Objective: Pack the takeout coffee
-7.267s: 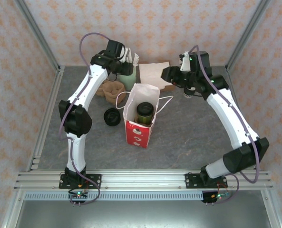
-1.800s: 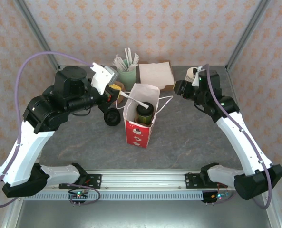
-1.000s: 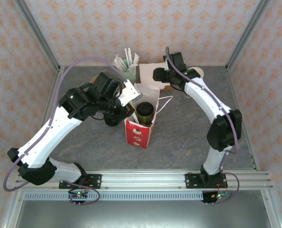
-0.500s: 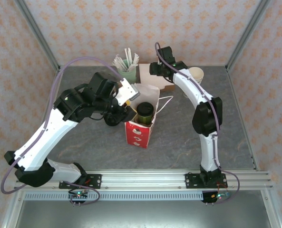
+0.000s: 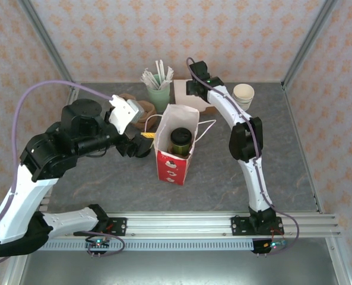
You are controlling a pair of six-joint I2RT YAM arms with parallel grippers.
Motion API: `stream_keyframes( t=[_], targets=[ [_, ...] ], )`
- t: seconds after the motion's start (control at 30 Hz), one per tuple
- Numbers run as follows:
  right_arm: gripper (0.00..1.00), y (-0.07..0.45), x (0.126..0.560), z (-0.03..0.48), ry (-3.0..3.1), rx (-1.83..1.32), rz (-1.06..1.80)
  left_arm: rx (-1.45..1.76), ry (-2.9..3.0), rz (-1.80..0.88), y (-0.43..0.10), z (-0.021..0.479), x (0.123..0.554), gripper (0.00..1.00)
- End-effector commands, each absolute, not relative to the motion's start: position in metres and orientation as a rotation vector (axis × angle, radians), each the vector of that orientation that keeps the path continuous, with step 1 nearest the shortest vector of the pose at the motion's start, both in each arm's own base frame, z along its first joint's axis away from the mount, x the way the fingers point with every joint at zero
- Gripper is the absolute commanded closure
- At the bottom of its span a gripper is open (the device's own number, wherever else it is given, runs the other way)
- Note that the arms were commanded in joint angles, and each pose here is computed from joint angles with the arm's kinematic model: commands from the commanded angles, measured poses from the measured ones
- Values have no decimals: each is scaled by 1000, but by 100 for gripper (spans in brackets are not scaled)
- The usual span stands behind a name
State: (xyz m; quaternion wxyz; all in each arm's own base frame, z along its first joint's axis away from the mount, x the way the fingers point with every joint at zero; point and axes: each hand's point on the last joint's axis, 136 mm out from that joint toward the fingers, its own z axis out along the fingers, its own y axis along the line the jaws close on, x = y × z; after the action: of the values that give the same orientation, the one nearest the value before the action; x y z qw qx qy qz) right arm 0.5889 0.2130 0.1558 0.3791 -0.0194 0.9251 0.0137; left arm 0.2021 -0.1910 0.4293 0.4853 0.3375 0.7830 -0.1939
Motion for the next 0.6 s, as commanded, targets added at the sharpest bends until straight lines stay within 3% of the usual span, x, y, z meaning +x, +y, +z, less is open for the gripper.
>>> stream_keyframes(
  t=[0.0, 0.27, 0.57],
  targets=[
    [31, 203, 594, 153, 2353, -17, -52, 782, 1921, -441, -190, 422, 210, 15],
    [32, 205, 604, 127, 2378, -37, -87, 796, 1927, -423, -188, 410, 209, 0],
    [29, 209, 616, 100, 2389, -35, -88, 816, 1939, -438, -191, 405, 208, 0]
  ],
)
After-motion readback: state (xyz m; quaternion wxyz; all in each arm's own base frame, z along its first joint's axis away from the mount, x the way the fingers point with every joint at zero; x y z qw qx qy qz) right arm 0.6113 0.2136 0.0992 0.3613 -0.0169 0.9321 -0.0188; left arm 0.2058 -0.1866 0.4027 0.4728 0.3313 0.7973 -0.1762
